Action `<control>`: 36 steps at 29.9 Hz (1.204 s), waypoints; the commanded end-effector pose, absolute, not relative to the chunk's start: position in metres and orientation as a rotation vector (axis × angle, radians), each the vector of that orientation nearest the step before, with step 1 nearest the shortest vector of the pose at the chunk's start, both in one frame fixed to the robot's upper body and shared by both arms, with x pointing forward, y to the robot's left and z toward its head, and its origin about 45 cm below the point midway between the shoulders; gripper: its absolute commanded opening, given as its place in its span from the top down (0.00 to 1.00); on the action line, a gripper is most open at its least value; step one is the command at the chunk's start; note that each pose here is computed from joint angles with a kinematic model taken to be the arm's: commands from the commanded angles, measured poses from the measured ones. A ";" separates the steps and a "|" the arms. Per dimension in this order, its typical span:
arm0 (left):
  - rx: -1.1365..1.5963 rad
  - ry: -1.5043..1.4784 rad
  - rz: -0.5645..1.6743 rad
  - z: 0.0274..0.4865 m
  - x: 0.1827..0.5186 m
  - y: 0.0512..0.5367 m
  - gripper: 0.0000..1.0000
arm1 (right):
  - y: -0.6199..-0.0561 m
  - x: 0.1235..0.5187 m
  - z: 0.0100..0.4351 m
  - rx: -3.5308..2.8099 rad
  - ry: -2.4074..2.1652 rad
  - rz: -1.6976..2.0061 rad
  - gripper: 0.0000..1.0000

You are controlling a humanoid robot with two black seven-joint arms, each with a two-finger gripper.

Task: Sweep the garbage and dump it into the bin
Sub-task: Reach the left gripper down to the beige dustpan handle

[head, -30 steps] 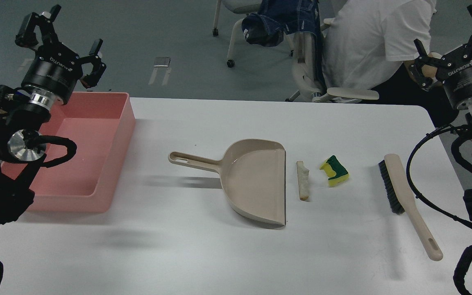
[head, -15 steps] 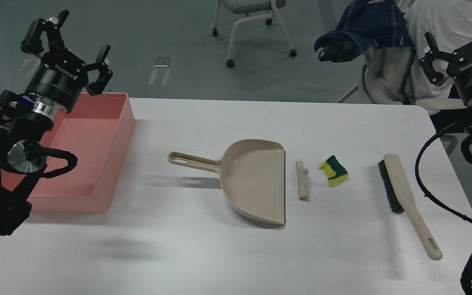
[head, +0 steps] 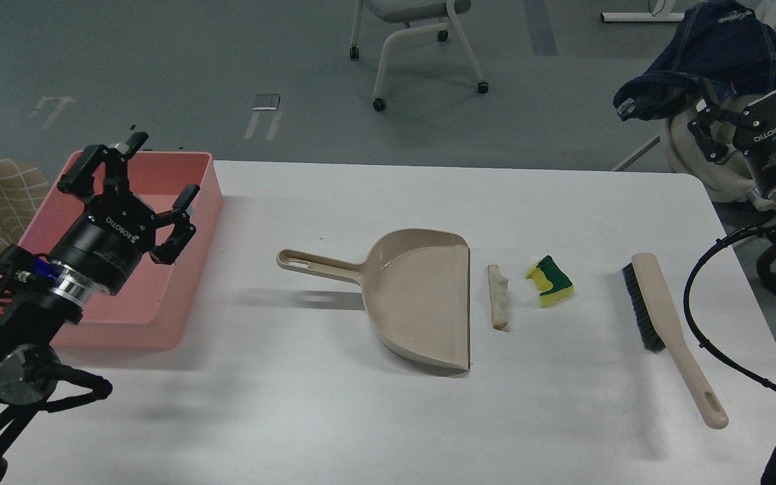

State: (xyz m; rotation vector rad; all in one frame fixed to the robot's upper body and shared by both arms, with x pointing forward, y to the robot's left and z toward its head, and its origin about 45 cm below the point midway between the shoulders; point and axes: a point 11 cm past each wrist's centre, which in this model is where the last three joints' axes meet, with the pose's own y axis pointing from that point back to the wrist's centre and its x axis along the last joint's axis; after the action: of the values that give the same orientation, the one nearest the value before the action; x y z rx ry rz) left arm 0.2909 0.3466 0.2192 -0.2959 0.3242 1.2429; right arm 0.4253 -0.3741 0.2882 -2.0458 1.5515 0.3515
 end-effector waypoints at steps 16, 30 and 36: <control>-0.006 0.279 1.160 0.156 0.240 0.272 0.08 | -0.380 0.419 0.284 -2.041 1.569 0.349 0.00; 0.149 0.214 1.132 0.117 0.267 0.252 0.08 | -0.398 0.410 0.285 -2.012 1.605 0.325 0.00; 0.144 0.199 1.151 0.110 0.294 0.246 0.08 | -0.399 0.408 0.285 -2.009 1.608 0.324 0.00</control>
State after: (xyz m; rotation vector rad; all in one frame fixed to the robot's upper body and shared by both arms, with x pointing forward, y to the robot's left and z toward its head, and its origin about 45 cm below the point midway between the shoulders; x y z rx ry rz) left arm 0.2833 0.2513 0.1120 0.1554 0.2007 1.1461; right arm 0.4089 -0.3991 0.2840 -2.0083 1.6102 0.3276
